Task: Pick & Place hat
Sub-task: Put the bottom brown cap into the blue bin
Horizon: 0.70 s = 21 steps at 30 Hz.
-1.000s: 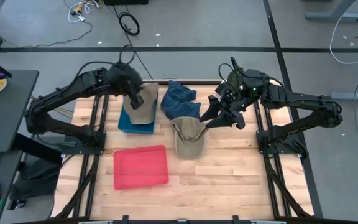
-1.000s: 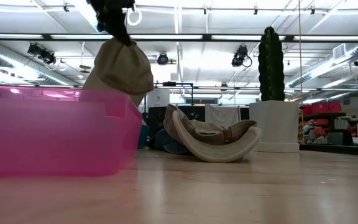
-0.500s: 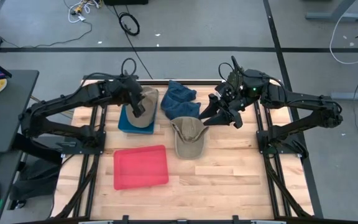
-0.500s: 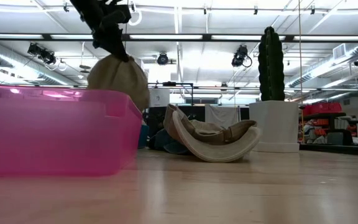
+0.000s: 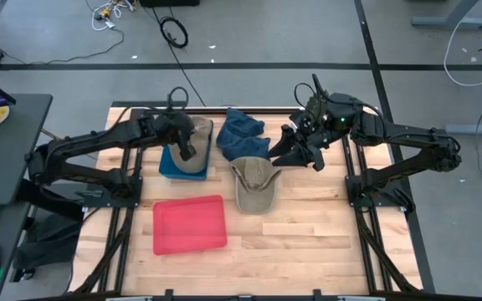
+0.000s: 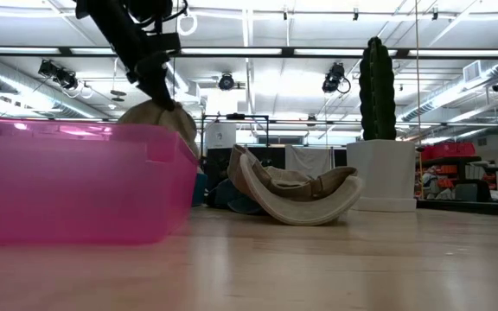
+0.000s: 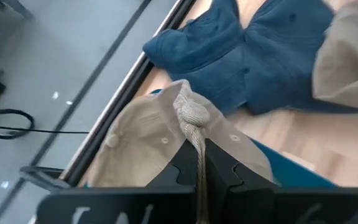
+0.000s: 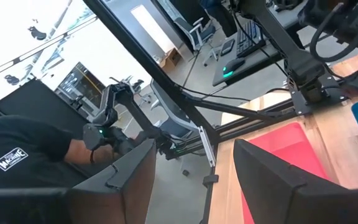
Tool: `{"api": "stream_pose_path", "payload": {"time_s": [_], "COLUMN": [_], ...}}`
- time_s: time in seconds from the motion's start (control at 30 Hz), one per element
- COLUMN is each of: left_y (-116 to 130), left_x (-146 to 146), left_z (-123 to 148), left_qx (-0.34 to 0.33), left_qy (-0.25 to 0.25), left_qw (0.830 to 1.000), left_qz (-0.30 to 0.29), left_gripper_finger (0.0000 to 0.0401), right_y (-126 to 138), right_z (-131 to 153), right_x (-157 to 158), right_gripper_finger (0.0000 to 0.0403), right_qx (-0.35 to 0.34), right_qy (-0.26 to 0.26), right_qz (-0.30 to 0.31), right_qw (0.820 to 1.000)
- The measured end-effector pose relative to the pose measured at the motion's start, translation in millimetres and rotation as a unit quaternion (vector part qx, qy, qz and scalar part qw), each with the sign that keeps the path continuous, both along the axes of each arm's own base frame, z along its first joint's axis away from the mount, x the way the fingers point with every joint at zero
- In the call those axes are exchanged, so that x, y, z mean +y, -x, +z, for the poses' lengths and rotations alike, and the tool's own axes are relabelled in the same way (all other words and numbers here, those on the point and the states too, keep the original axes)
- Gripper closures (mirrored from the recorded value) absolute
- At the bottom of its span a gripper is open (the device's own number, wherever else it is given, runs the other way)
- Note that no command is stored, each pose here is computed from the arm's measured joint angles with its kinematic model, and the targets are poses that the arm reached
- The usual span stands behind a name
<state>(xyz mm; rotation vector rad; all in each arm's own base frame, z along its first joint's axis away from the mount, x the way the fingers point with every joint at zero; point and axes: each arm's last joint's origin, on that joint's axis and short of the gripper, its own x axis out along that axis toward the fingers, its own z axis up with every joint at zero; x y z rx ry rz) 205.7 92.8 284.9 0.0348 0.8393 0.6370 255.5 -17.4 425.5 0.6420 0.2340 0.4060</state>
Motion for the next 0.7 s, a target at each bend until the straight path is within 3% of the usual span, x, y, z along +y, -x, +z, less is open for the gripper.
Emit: {"api": "stream_pose_path", "payload": {"time_s": [0.3, 0.7], "left_y": [-3.4, 11.7], "left_x": [11.3, 22.5], "left_z": [-13.4, -43.6], "left_qx": [-0.006, 0.036], "left_qy": [-0.069, -0.051], "left_qw": [0.997, 0.998], "left_qz": [-0.041, 0.002], "left_gripper_finger": [0.0393, 0.0393], "right_y": [0.0, 0.0], "right_z": [0.0, 0.0], "right_x": [0.1, 0.0], "right_gripper_finger": [0.0183, 0.0183], "right_qx": [0.000, -0.001], "right_qy": [0.000, 0.001], "right_qz": [0.000, 0.000], "right_qw": [1.000, 1.000]}}
